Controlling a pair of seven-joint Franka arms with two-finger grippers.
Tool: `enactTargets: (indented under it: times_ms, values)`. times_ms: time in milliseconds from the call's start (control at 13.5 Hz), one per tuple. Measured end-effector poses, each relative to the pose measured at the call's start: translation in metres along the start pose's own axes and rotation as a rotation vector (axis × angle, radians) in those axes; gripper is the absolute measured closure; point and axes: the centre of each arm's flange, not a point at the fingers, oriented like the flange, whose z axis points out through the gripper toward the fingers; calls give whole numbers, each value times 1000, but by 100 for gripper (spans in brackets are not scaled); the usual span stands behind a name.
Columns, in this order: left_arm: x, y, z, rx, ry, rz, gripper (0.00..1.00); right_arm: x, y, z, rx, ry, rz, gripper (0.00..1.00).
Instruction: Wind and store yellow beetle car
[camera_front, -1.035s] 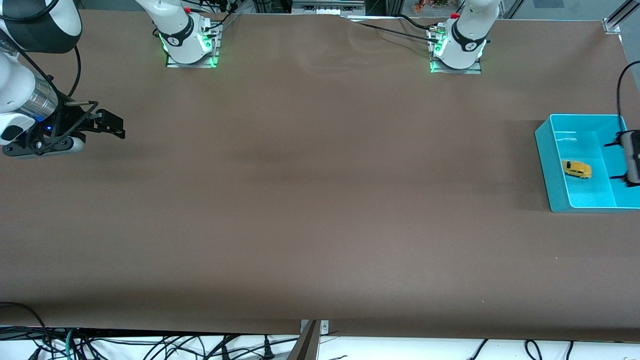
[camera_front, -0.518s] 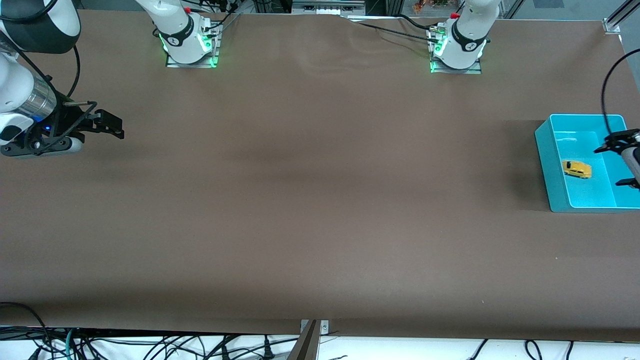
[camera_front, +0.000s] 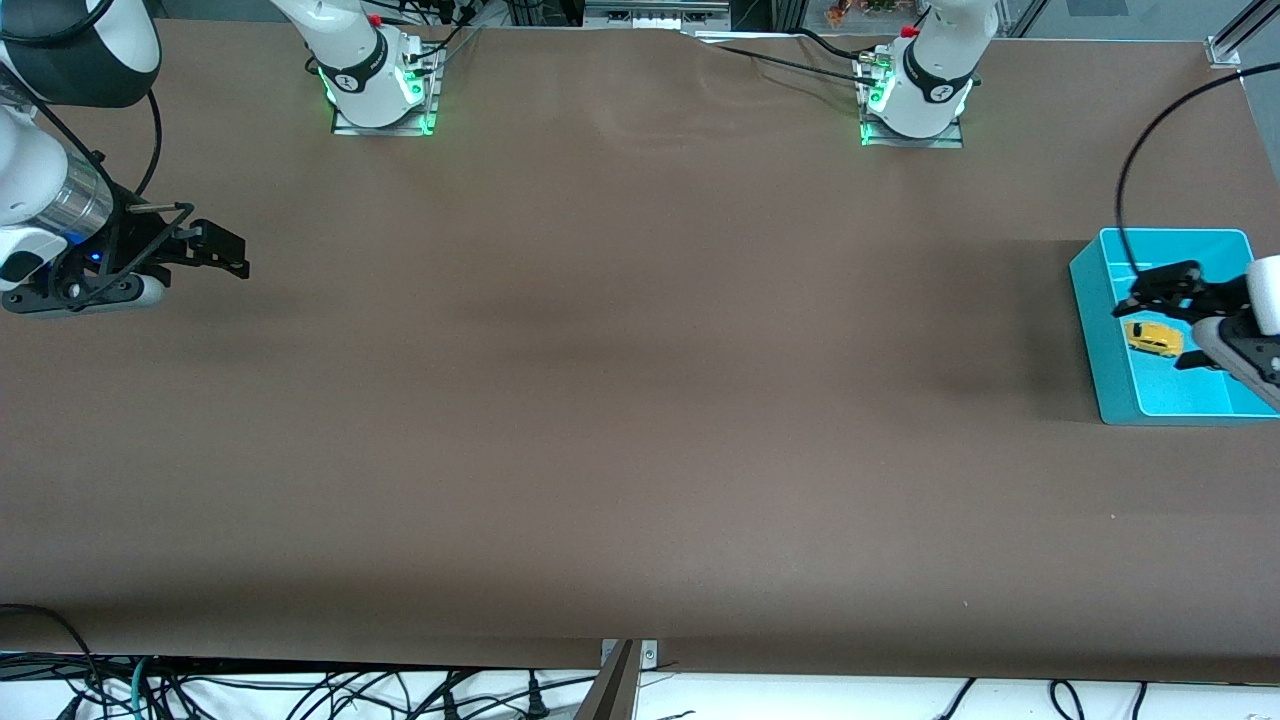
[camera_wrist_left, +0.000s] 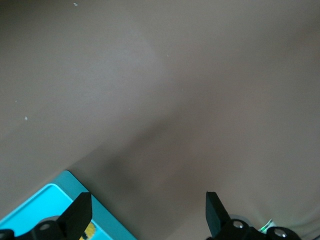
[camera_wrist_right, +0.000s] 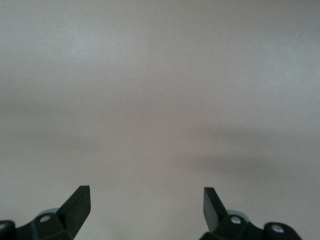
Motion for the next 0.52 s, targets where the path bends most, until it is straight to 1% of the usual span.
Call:
enactTargets:
  times_ms: [148,296,370,518]
  values:
    - [16,42,-13,55,-9,-156,0,0,0,0,0,-1,0,0]
    - [13,61,-24,110,17,-368,0,0,0,1,0,-1,0,0]
    - [8,65,-27,131,34,-441,0,0,0,1,0,-1,0,0]
    - [-9,69,-26,139,40,-506,0,0,0,1,1,-1,0,0]
